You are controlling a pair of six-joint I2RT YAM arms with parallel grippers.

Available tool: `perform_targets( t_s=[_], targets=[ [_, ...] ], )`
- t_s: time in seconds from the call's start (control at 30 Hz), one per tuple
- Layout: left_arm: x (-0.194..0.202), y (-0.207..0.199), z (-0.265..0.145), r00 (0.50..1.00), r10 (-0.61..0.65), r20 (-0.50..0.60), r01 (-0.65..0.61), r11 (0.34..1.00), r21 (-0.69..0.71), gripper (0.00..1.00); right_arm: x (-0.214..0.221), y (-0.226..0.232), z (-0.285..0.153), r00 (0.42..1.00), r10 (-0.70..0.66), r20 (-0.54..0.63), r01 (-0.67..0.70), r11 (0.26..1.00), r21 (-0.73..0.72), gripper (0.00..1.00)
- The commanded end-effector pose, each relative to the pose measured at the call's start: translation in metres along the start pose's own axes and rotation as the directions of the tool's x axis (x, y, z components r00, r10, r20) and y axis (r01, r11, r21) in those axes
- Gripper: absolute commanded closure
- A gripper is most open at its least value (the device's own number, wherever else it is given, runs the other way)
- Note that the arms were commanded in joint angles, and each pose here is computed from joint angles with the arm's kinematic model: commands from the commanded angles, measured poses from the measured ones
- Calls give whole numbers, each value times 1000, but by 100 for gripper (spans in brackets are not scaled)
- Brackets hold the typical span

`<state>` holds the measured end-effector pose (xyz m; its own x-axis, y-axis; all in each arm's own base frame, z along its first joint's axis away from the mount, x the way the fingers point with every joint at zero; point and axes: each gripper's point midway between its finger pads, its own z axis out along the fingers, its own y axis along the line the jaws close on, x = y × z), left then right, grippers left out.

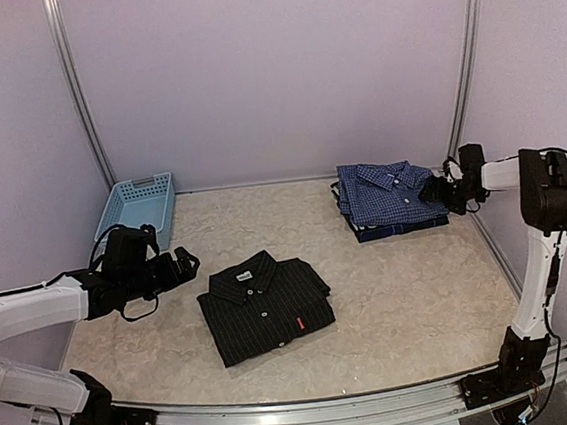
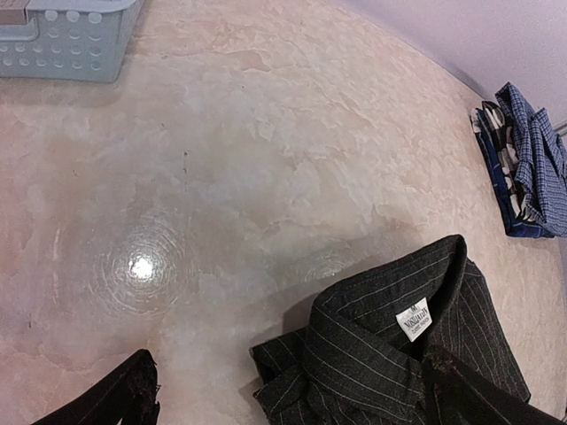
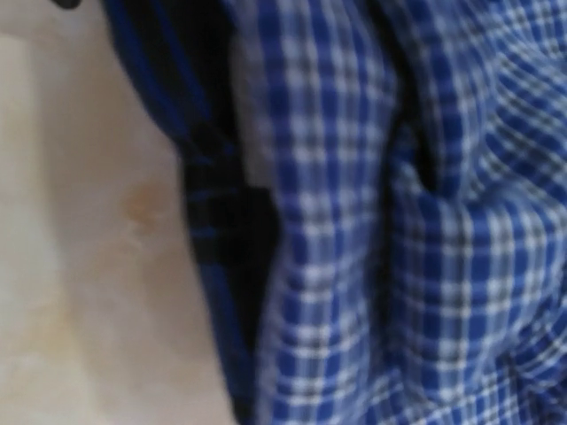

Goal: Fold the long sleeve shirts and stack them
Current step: Move the square-folded shirt to the center of the board.

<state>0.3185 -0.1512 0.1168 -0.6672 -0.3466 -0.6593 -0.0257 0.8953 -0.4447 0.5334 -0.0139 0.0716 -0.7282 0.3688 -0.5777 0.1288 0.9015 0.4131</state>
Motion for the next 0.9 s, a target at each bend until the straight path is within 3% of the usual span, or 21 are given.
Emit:
perform_targets(
  t_s=[0.0,0.23,0.53,0.63,0.87],
  targets=[
    [3,0,-1,1000,-8,-4,8,1000,12,2,-5,13,9,1000,0,-10,-1,994,-109,8],
    [2,-1,0,1000,-6,-3,6,1000,18,2,30,13,14,998,3,-66,-14,985,-170,30],
    [-1,-6,1,1000,2,-5,-2,1000,29,2,77,18,-5,995,23,-99,-46,971,-233,84],
    [-2,-6,0,1000,7,-4,-7,1000,27,2,93,18,-18,994,17,-112,-42,973,-226,97],
    [0,-5,1,1000,9,-7,-9,1000,28,2,122,20,-47,988,-23,-150,-7,981,-196,100]
  ],
)
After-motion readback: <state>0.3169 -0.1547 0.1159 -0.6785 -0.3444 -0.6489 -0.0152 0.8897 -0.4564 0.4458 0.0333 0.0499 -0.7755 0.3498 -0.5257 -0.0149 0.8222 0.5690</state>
